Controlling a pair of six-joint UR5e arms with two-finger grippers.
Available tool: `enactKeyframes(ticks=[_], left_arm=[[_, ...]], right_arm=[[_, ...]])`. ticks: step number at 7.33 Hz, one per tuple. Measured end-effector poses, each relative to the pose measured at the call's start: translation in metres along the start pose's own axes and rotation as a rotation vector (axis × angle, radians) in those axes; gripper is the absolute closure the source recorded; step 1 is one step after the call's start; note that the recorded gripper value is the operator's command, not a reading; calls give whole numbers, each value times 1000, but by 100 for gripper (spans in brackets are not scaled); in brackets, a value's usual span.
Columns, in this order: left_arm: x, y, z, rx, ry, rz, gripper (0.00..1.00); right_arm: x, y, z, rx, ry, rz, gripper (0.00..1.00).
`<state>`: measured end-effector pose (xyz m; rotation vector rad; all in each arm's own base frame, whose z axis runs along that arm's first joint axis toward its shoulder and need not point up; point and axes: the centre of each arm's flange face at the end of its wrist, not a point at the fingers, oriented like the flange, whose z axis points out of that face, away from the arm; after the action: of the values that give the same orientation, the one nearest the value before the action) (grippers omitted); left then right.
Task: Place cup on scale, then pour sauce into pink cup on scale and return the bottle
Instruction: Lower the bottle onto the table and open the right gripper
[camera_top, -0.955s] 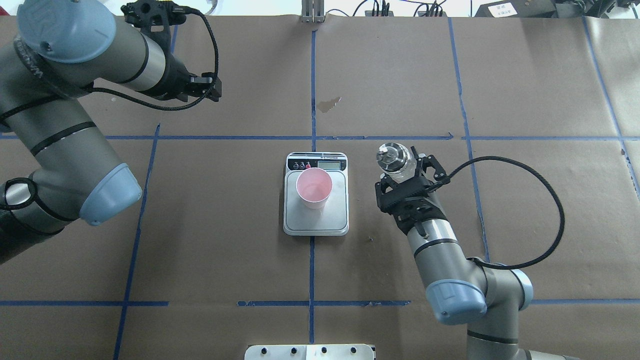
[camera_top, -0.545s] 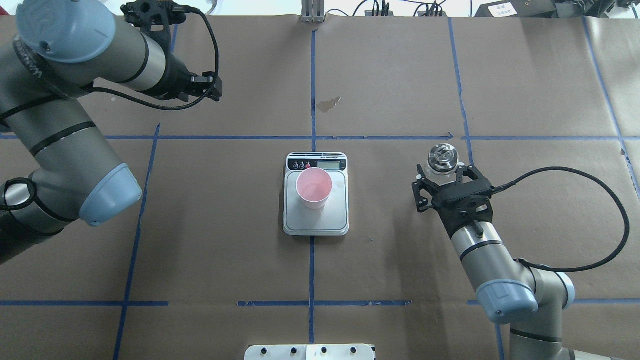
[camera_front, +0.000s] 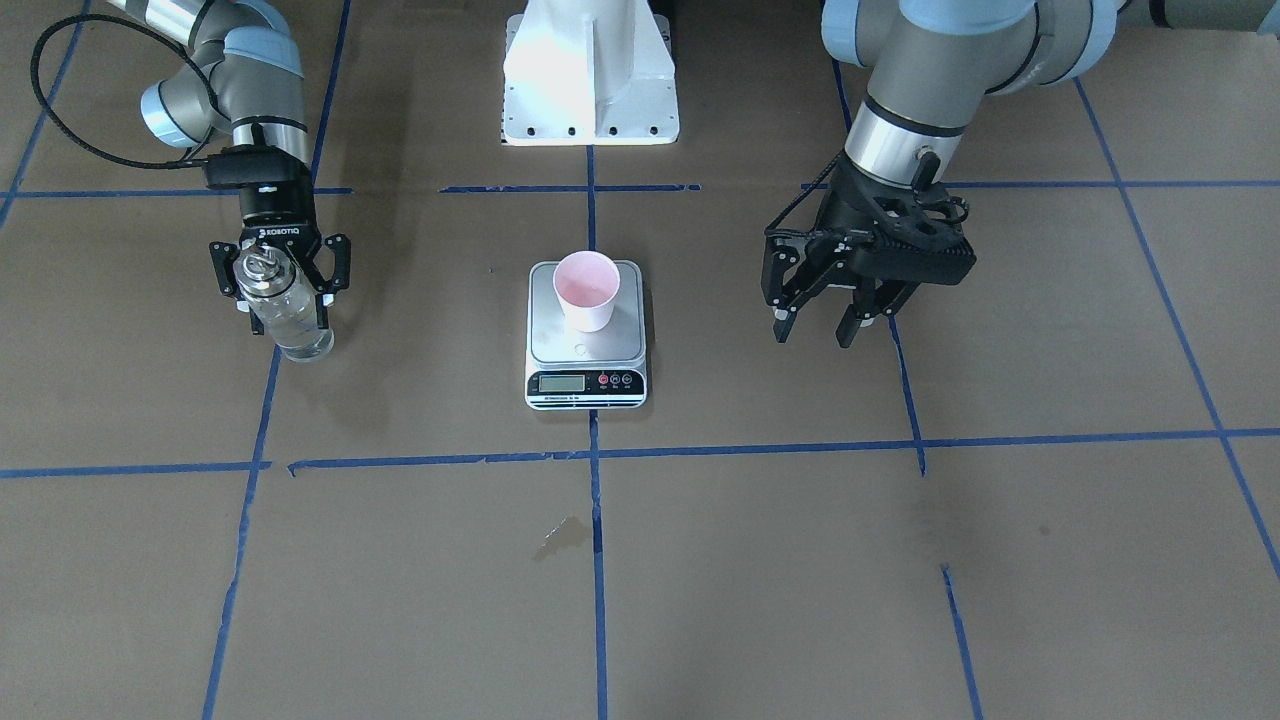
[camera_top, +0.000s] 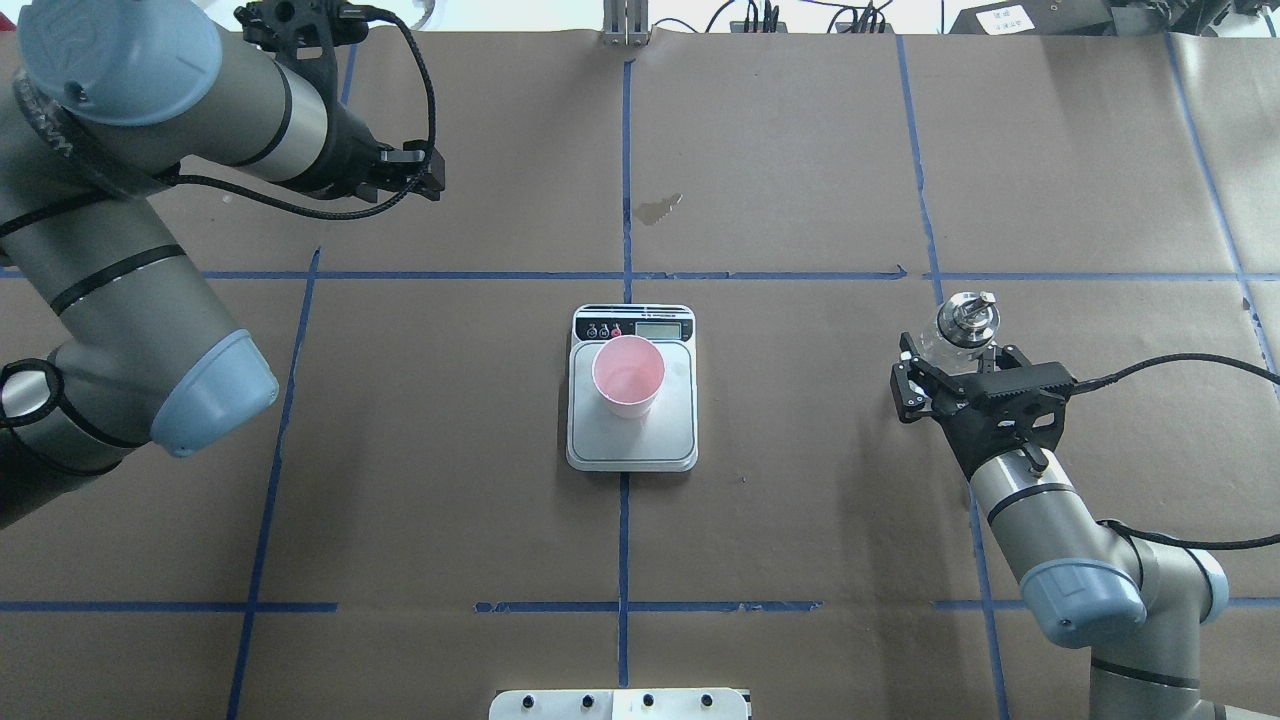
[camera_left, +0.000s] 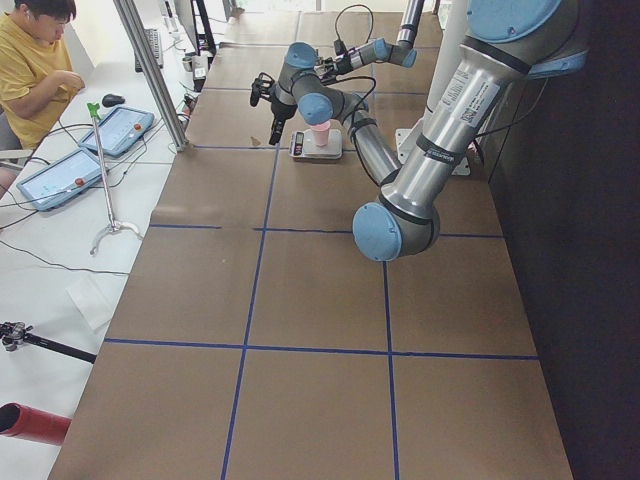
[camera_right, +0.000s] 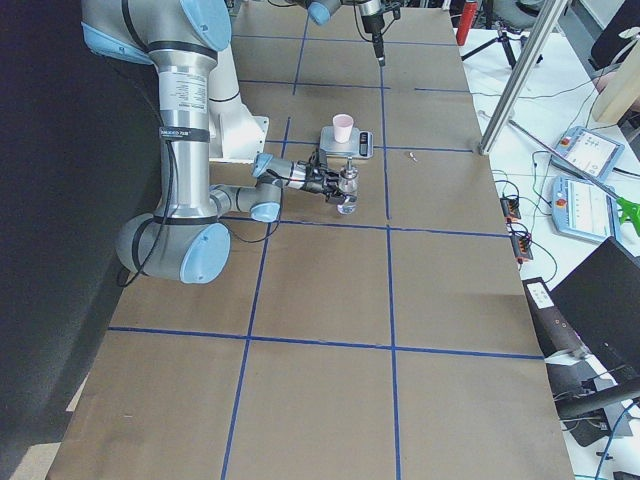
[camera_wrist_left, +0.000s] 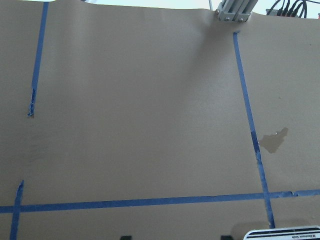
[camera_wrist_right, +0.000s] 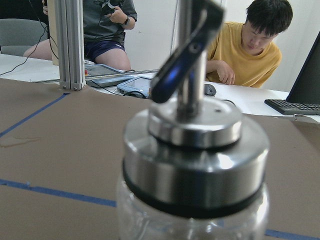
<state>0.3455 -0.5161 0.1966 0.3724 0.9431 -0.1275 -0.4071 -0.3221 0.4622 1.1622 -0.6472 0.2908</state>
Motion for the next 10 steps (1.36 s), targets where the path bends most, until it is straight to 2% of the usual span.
enactKeyframes(ticks=[4, 5, 6, 7, 10], left_arm=[[-1, 0, -2, 2, 1, -1, 33], [-1, 0, -2, 2, 1, -1, 33], [-1, 0, -2, 2, 1, -1, 33], [-1, 0, -2, 1, 1, -1, 33], [-1, 0, -1, 1, 0, -1, 33]], right_arm=[[15, 14, 2, -20, 15, 90, 100], [17, 21, 4, -25, 21, 83, 86], [18, 24, 5, -27, 24, 80, 56], [17, 24, 6, -27, 23, 81, 1], [13, 23, 6, -27, 19, 91, 0]])
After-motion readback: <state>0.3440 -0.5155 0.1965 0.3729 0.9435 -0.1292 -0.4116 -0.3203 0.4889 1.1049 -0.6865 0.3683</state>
